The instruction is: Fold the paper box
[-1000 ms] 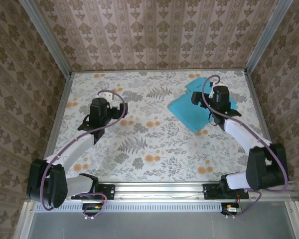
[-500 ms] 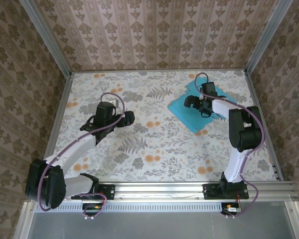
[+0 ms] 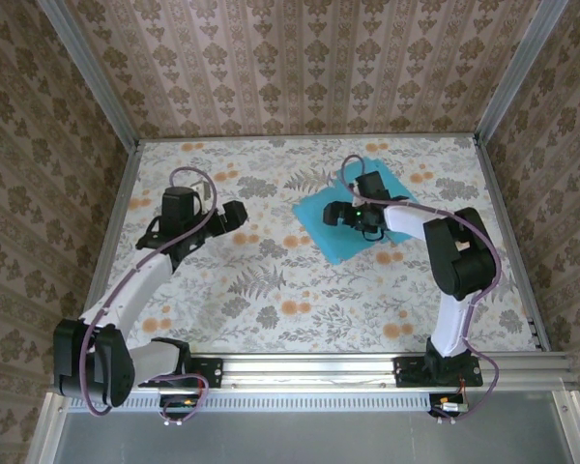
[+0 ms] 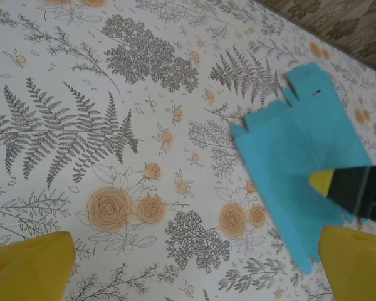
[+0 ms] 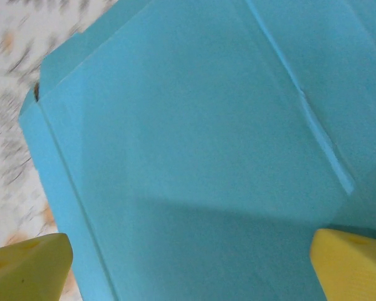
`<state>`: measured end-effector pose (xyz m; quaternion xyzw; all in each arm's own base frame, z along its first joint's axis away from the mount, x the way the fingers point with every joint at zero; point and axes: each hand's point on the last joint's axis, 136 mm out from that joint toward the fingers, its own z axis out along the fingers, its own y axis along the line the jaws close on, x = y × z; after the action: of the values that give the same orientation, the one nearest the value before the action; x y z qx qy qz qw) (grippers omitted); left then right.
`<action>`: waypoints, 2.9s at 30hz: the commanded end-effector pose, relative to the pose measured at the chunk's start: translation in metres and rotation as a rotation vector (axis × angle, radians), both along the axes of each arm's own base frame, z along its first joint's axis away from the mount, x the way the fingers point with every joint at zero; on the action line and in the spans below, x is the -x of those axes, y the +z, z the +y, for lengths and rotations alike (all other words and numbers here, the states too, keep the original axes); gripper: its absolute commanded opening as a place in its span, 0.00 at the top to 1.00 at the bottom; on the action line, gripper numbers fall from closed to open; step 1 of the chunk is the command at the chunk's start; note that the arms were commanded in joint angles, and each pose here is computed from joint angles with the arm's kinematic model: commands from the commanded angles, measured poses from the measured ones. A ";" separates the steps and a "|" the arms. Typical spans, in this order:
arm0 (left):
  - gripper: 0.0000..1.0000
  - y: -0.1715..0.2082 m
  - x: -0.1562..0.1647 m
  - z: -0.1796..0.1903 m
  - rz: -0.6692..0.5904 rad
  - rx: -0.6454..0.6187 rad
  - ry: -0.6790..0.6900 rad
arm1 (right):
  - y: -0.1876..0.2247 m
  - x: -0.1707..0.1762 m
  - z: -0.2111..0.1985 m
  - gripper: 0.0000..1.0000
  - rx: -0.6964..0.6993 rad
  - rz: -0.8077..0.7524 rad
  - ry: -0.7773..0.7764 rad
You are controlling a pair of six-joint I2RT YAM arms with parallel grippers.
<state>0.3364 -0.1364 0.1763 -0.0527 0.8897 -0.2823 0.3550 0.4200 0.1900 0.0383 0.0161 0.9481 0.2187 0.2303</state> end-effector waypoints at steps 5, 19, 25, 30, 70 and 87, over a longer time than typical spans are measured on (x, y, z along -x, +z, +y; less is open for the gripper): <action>0.00 0.010 -0.010 -0.015 0.012 0.009 -0.126 | -0.016 0.097 0.069 0.00 -0.079 0.161 0.307; 0.14 -0.026 -0.054 -0.102 0.127 -0.013 -0.390 | 0.056 0.107 -0.035 0.00 -0.176 0.044 -0.074; 0.21 -0.062 -0.079 -0.130 0.227 -0.104 -0.447 | 0.038 0.106 -0.075 0.00 -0.190 0.059 -0.258; 0.22 -0.082 -0.094 -0.140 0.256 -0.138 -0.491 | 0.026 0.103 -0.076 0.00 -0.215 0.073 -0.290; 0.36 -0.135 -0.090 -0.166 0.419 -0.307 -0.639 | 0.014 0.084 -0.074 0.00 -0.203 0.075 -0.301; 0.38 -0.133 -0.081 -0.176 0.434 -0.224 -0.664 | 0.006 0.070 -0.069 0.02 -0.178 0.084 -0.321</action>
<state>0.4246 -0.3069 0.0433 0.2177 0.9438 -0.2393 0.0673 0.3388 0.1128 0.0401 0.2049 0.9225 0.2538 0.2066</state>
